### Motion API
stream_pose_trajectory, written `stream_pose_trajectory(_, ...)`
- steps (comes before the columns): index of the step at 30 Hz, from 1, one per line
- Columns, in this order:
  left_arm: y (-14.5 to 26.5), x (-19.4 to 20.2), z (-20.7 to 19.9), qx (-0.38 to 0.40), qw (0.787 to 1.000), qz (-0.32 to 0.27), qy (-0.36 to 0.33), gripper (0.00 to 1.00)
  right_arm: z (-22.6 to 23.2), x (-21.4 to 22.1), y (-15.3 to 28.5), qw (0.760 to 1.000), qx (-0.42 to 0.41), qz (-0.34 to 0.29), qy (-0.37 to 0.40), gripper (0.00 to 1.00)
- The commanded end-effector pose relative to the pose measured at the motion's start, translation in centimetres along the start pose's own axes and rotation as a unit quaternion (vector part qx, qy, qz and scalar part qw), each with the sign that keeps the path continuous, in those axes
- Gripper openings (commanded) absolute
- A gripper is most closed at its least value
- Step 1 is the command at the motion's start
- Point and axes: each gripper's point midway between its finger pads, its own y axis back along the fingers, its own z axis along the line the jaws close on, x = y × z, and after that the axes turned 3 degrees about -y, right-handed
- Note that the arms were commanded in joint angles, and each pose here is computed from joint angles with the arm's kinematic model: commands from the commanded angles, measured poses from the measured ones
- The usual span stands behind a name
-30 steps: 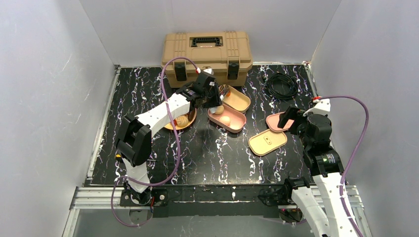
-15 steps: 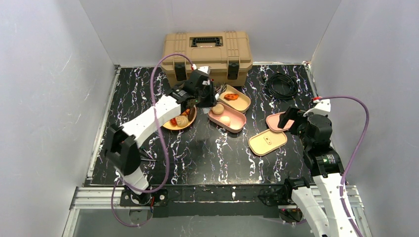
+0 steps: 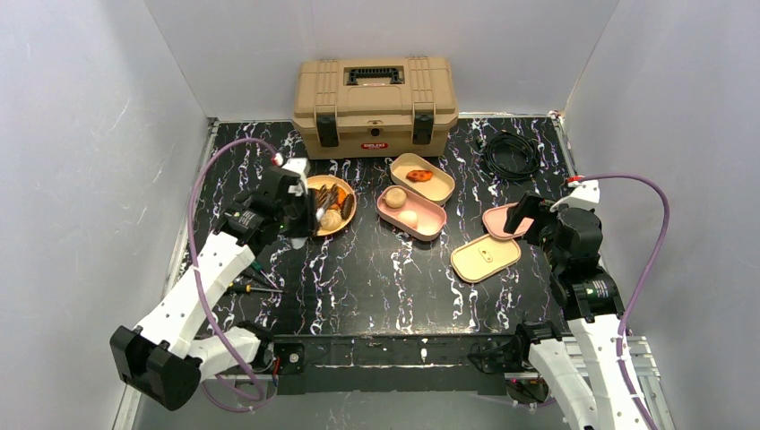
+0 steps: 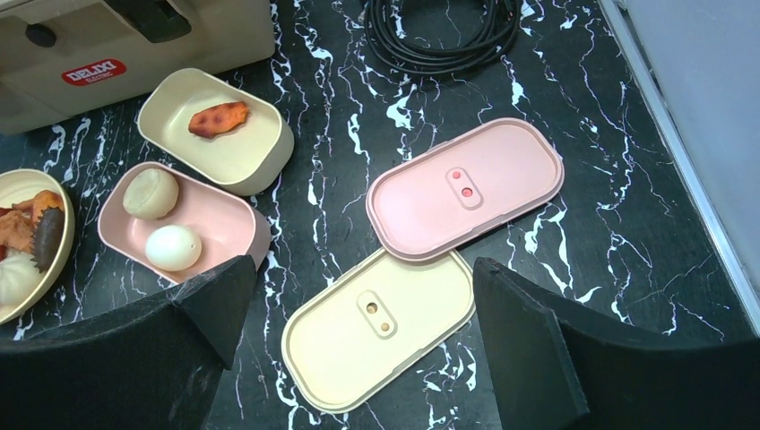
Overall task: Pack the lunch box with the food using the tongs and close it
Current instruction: Place the fake food in the packing box.
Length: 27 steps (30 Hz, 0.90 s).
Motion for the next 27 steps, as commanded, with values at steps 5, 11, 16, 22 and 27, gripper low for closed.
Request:
stream_pose_trajectory(5,-1.1,3.1,4.1,-0.039,0.999,0.036,0.012,0.33,0.2,-2.5,1.0,1.0,0.002,-0.028,0.006,1.0)
stream_pose_trajectory(11,-2.6,3.0,5.1,-0.059,0.997,0.04,0.008,0.35,0.1,-2.5,0.9,1.0,0.007,-0.026,0.008,1.0)
stream_pose_trajectory(16,-3.2,3.4,6.8,-0.094,0.994,0.051,0.017,0.36,0.0,-2.2,0.7,1.0,0.008,-0.021,0.009,1.0)
stream_pose_trajectory(22,-3.9,3.9,7.7,-0.106,0.992,0.066,0.022,0.37,0.1,-2.0,0.5,1.0,0.006,-0.018,0.01,1.0)
stream_pose_trajectory(27,-4.7,4.3,7.8,-0.098,0.991,0.082,0.03,0.4,0.1,-2.0,0.5,1.0,0.005,-0.019,0.009,1.0)
